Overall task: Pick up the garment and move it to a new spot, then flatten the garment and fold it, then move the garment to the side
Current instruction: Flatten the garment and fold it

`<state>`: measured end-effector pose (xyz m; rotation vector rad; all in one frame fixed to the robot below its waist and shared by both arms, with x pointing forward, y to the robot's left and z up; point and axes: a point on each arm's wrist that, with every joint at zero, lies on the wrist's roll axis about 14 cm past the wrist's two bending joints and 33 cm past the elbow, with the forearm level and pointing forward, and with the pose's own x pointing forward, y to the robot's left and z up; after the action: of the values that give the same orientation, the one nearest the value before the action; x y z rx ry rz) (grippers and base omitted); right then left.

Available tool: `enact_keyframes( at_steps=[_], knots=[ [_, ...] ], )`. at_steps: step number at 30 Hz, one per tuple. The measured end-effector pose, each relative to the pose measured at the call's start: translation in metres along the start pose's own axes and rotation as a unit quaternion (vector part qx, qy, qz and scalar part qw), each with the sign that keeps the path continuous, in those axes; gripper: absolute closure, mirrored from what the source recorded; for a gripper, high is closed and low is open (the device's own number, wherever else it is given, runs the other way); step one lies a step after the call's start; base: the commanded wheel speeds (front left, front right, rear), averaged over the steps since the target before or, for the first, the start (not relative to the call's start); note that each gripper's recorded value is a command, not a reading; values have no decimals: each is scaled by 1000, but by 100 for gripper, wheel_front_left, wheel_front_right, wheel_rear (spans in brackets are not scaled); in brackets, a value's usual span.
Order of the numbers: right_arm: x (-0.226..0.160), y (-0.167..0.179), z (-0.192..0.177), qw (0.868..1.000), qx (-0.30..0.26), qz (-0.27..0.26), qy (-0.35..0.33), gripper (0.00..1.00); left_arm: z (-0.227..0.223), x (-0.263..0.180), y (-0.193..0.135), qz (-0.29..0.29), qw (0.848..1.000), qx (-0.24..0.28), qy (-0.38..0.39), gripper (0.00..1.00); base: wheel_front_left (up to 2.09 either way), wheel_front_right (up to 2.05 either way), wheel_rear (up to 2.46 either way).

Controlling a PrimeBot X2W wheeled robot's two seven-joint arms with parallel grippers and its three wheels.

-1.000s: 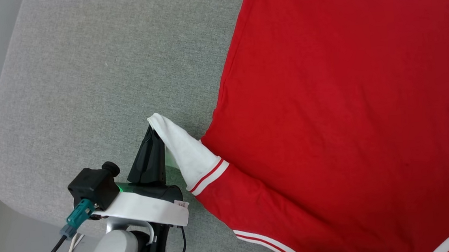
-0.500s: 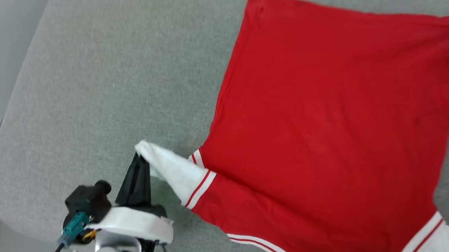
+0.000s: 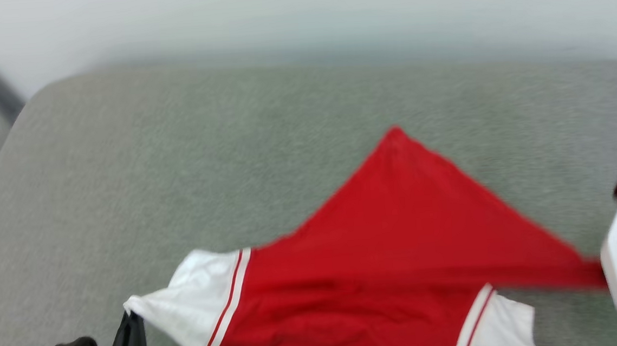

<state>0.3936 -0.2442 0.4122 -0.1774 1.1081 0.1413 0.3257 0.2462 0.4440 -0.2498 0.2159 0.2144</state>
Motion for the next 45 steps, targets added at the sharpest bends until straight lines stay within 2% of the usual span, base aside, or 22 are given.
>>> enact_keyframes(
  at_steps=[4,8,9,10,11,14,17,19,21,24,25,31,37,41,45],
  knots=[
    [-20,-5,-99,996,43,-1,72,100,0,-1,-10,-20,1000,6,8,100,0,0,0],
    [-36,21,-177,986,102,30,126,100,4,0,-26,-46,999,10,6,100,0,0,0],
    [-39,27,-189,984,114,36,131,89,6,1,-30,-52,999,12,6,100,0,0,0],
    [-42,33,-196,983,126,42,127,55,7,1,-34,-58,998,13,6,100,0,0,0],
    [-44,39,-196,982,144,52,113,0,8,2,-38,-64,998,13,5,100,0,0,0],
    [-49,36,-178,984,165,44,43,0,7,4,-48,-79,997,16,10,100,0,0,0],
    [-51,19,-135,983,170,18,-59,0,6,8,-54,-86,996,19,14,100,0,0,0],
    [-57,2,-95,973,172,-5,-153,0,8,13,-58,-91,996,22,13,100,0,0,0],
    [-59,-6,-63,961,167,-15,-218,0,10,18,-63,-97,995,23,11,100,0,0,0],
    [-51,-6,-33,950,172,-6,-261,0,11,26,-70,-105,994,19,11,100,0,0,0],
    [-44,-5,-12,947,166,2,-273,0,13,34,-74,-111,994,19,8,100,0,0,0],
    [-11,25,35,964,108,51,-236,0,16,56,-83,-124,992,24,1,100,0,0,0],
    [26,69,50,986,38,110,-123,0,11,73,-87,-129,991,27,3,100,0,0,0],
    [45,86,53,990,2,127,-65,0,7,81,-85,-126,992,25,5,100,0,0,0],
    [63,95,50,990,-9,138,-12,0,0,84,-81,-119,993,24,9,100,0,0,0]
  ],
)
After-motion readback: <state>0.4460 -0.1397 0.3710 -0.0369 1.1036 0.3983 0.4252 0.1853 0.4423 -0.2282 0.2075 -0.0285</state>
